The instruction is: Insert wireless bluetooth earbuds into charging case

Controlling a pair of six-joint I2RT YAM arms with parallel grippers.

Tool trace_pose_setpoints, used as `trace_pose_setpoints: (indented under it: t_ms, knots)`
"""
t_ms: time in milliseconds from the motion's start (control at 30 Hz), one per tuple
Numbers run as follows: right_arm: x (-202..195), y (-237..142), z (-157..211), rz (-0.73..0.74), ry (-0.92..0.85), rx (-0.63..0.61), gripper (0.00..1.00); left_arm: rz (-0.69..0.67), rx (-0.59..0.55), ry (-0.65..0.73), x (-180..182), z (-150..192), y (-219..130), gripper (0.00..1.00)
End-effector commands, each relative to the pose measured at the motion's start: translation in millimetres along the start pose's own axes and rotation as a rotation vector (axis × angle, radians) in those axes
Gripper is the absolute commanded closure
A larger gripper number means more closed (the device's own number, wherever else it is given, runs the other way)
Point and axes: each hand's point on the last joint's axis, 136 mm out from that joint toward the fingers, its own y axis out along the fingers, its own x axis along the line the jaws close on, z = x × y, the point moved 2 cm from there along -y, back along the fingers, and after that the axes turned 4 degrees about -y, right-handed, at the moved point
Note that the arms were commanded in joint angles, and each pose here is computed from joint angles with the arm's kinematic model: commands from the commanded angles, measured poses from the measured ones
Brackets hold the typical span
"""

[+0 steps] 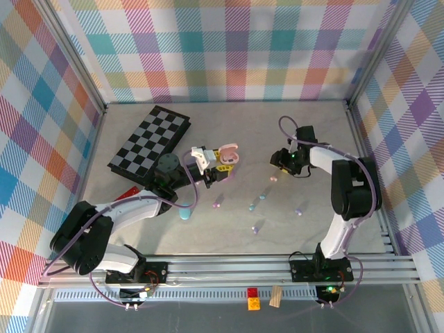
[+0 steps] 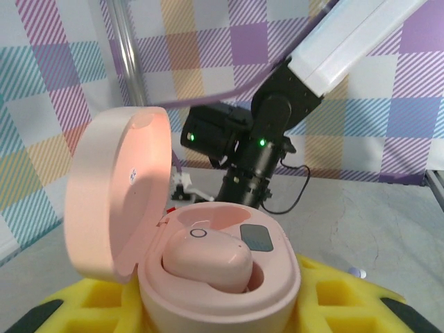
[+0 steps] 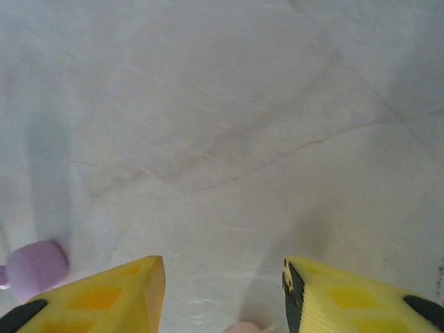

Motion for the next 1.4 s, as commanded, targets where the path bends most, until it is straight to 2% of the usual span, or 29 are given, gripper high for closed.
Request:
trace_pose_setpoints:
  t_ms: [0, 233, 600, 767, 1067, 1200, 1367]
  knots:
    - [1, 2, 12, -0.028, -0.015, 0.049, 0.52, -0.011, -0.016, 0.009, 0, -7, -7, 0.73]
    - [-1, 5, 44, -0.088, 0.003, 0.122, 0.51, -0.001, -0.031, 0.016, 0, -10, -7, 0.74]
    - [1, -7, 81, -0.107, 0.007, 0.146, 0.51, -0.015, -0.028, -0.001, 3, -7, -5, 0.73]
    - [1, -16, 76, -0.081, -0.032, 0.096, 0.51, -0.012, -0.027, -0.002, 4, -6, -3, 0.73]
    - [6, -13, 31, -0.064, -0.065, 0.024, 0.52, -0.025, -0.029, -0.021, 4, -4, -5, 0.73]
    - [5, -2, 20, -0.059, -0.061, 0.039, 0.51, -0.034, -0.032, -0.036, 5, -4, -5, 0.73]
    - [5, 8, 31, -0.101, -0.033, 0.097, 0.51, -0.041, -0.045, -0.040, 6, -9, -6, 0.74]
